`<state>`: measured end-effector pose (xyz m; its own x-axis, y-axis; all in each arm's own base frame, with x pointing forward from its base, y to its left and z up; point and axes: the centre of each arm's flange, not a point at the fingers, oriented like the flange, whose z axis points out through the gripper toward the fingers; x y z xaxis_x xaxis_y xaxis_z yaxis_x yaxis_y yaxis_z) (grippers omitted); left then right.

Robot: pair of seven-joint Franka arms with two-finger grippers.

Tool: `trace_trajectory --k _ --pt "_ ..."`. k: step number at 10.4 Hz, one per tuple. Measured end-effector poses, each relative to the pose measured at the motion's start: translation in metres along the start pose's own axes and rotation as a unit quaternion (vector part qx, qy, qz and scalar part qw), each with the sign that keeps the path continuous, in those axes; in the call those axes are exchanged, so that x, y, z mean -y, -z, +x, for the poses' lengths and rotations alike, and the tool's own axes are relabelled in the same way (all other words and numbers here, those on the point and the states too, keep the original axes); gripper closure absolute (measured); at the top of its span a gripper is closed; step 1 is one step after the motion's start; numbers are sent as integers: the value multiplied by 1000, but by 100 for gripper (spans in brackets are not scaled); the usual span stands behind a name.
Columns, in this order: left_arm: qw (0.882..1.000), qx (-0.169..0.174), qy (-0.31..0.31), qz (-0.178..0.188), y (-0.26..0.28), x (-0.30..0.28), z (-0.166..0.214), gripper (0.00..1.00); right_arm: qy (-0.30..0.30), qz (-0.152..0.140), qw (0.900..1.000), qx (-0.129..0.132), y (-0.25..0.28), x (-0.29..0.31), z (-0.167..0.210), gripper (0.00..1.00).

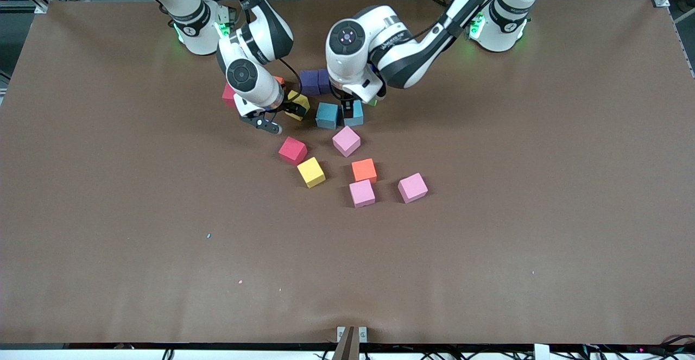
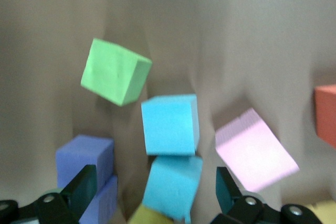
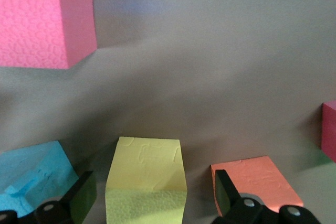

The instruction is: Arrange 11 blocks into digit 3

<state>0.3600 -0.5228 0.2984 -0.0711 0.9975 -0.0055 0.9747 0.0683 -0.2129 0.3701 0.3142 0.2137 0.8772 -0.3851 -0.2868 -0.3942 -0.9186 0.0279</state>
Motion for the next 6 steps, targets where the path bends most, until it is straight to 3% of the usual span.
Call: trace_trajectory --k 4,6 --pt "1000 4 -12 -11 -32 15 22 0 18 -9 1000 -4 -17 9 -16 0" --pt "998 1 -67 -16 -42 40 30 0 24 -12 1000 -4 -19 11 -21 0"
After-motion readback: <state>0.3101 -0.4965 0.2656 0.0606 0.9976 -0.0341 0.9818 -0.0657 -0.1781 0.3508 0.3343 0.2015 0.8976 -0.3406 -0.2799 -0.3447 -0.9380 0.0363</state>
